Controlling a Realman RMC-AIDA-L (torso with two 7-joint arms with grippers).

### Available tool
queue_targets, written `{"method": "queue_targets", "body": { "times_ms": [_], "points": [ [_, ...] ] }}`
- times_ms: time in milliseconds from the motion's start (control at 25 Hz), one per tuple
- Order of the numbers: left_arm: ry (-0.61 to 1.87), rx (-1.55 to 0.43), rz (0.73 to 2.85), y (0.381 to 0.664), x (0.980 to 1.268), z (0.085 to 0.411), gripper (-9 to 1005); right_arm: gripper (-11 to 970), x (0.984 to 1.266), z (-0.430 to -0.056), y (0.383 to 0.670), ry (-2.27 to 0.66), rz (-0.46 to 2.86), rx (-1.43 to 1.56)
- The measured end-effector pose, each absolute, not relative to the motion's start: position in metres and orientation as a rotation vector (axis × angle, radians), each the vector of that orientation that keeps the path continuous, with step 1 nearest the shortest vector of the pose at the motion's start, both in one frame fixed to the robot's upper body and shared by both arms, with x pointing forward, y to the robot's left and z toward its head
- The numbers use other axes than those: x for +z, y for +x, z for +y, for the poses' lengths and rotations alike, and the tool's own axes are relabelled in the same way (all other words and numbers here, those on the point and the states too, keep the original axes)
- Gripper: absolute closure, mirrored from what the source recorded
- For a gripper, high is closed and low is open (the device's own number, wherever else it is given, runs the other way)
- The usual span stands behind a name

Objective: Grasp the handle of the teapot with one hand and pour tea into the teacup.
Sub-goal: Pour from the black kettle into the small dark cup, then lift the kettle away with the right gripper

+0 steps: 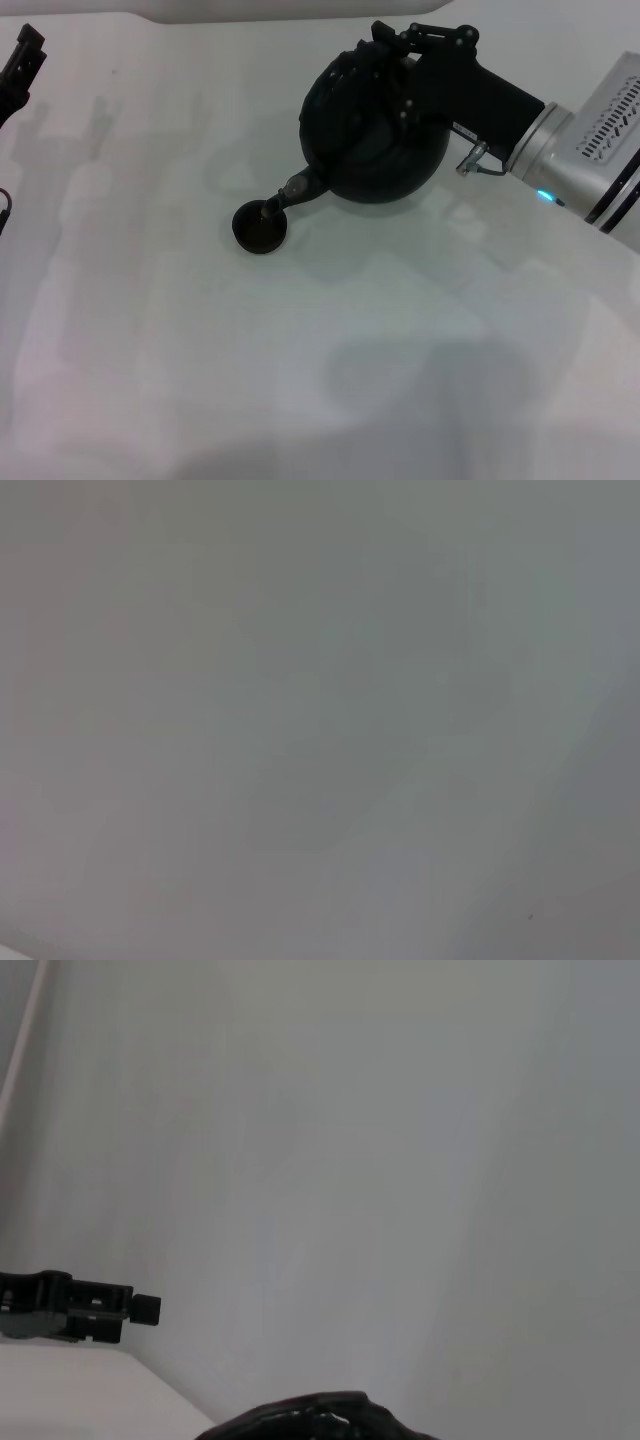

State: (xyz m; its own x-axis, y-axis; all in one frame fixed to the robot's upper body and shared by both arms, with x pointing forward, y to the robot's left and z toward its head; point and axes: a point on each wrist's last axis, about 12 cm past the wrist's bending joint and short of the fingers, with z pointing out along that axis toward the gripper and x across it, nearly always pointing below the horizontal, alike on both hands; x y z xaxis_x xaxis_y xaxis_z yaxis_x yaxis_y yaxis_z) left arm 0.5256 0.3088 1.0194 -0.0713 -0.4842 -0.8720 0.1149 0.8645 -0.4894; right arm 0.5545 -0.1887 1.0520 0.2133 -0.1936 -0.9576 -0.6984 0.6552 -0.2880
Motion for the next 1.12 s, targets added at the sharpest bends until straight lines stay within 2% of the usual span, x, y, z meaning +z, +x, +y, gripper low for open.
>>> {"method": "queue_targets", "body": {
  "times_ms": [1120],
  "points": [
    [-0.305, -0.512, 1.576, 0.5261, 1.0189, 0.3077, 135, 802, 1.0549, -0.1856, 0.5562, -0.881, 1.288, 0.341]
  ]
}}
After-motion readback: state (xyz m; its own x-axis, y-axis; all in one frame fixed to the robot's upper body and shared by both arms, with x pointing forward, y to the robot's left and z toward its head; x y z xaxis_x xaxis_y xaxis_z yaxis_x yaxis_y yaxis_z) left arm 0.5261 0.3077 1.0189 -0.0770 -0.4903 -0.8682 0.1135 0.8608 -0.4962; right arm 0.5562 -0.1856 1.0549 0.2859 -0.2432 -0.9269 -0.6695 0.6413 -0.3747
